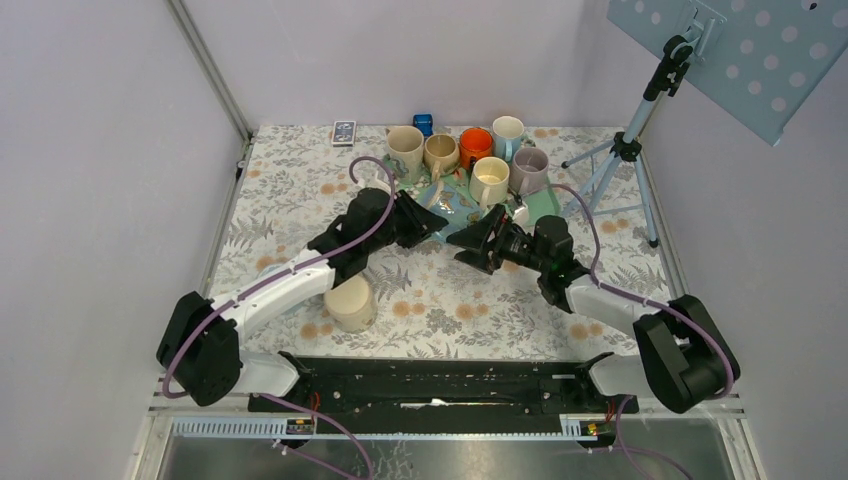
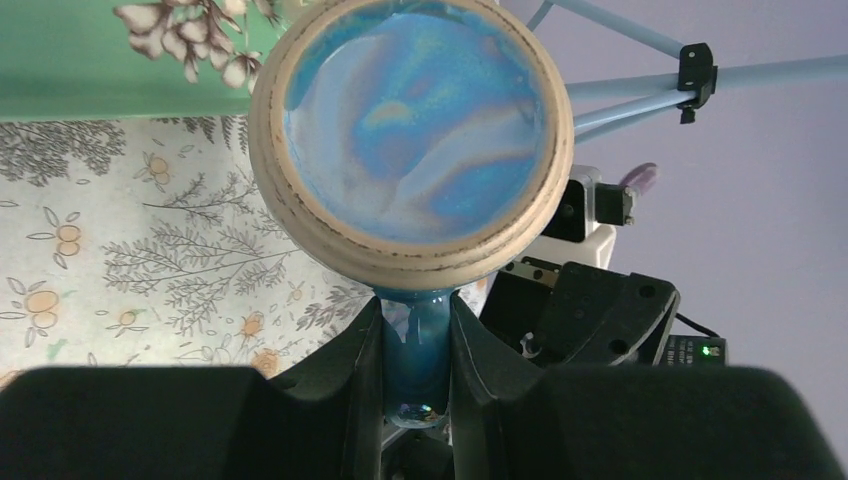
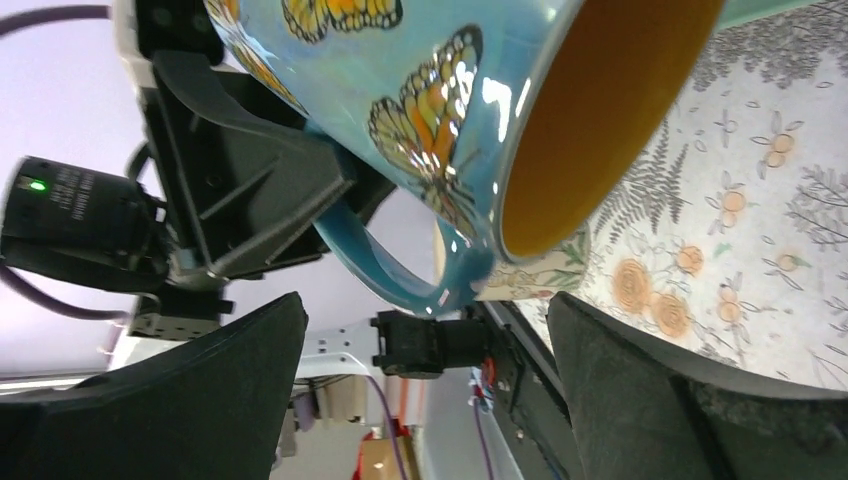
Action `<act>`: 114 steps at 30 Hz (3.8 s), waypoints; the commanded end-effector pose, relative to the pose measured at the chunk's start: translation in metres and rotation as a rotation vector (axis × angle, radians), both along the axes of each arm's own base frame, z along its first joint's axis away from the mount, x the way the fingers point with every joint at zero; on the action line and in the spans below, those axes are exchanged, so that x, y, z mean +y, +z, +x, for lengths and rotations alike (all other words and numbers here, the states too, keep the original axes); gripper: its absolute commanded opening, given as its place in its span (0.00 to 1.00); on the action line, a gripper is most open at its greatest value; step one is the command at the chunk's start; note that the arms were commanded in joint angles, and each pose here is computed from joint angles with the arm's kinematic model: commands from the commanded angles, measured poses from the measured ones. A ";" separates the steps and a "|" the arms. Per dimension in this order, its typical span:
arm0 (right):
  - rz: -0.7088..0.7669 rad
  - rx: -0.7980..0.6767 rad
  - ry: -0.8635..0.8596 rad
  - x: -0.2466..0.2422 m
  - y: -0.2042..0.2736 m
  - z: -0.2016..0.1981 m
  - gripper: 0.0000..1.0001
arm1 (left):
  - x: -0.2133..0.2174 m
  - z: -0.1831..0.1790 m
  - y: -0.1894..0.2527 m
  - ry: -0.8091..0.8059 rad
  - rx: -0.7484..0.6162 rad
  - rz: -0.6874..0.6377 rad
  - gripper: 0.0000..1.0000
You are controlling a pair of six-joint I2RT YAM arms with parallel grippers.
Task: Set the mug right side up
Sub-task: Turn over the cup at the center of the board, then place the cup on the tray.
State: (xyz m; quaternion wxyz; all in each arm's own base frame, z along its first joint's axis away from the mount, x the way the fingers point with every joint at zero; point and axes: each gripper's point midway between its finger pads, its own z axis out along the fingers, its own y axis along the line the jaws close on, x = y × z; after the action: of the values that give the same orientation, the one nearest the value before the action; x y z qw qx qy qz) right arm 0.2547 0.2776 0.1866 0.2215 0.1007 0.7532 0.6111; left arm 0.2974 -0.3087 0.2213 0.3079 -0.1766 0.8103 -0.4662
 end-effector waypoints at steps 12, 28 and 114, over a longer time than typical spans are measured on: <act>0.391 0.023 0.000 0.009 0.051 0.010 0.71 | -0.026 0.002 0.066 -0.070 -0.099 -0.361 0.00; 0.463 0.035 -0.010 0.011 0.060 0.020 0.42 | -0.024 -0.011 0.052 -0.098 -0.051 -0.405 0.00; -0.859 -0.269 -0.090 0.001 -0.025 0.169 0.00 | 0.089 -0.012 0.037 0.091 -0.315 0.210 0.99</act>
State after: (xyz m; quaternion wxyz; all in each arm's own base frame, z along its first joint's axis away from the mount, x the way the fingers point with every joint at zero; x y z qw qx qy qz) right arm 0.4006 0.2672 0.1286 0.3018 -0.0062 0.9180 0.2572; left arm 0.2809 -0.2232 0.2316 0.4360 -0.1099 0.8100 -0.3764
